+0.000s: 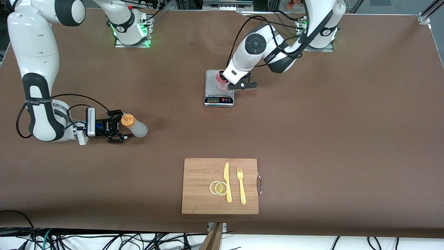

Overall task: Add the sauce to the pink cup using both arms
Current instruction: 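Carry the pink cup onto the scale and open the left gripper, then withdraw the left gripper while the right gripper grasps the sauce bottle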

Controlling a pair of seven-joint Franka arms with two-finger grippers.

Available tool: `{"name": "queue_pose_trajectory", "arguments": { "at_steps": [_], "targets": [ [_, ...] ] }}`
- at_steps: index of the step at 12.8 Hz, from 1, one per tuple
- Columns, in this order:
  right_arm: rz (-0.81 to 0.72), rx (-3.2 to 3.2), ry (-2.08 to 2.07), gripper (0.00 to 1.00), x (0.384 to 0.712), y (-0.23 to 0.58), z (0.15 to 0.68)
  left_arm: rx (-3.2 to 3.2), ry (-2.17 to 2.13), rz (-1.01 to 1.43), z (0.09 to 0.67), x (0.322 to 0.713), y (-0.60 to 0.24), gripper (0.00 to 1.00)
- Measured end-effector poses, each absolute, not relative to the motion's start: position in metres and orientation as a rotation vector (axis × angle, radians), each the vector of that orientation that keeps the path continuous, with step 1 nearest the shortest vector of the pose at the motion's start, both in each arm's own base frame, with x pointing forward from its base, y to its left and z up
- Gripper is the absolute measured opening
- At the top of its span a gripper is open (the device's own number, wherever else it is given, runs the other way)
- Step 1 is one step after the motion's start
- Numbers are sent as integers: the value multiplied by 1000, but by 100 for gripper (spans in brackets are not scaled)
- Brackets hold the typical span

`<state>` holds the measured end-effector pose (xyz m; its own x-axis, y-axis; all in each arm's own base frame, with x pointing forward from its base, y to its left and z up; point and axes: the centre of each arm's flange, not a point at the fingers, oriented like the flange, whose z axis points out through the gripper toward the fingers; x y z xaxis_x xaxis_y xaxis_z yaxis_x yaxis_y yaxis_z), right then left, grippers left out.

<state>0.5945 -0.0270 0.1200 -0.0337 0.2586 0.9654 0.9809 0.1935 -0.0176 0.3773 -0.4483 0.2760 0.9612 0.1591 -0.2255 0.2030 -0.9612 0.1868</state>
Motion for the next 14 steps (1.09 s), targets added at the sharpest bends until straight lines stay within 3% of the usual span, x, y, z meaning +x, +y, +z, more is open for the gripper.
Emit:
{"name": "queue_pose_trajectory", "arguments": {
  "at_steps": [5,6,11,12,14],
  "targets": [
    [-926,-1199,-1464,100,592,5,106,3041,246,-420,368,405,-449,95],
    [-934,-1185,-1453,100,591,9,108,3054,252,-429,390,413,-447,100],
    [-967,-1141,-1412,95,591,17,113,3045,348,-444,466,473,-400,100],
    [-970,-1139,-1410,86,591,18,114,3037,333,-437,477,485,-387,100],
    [-972,-1136,-1409,59,592,18,114,3025,255,-399,497,506,-362,100]
  ]
}}
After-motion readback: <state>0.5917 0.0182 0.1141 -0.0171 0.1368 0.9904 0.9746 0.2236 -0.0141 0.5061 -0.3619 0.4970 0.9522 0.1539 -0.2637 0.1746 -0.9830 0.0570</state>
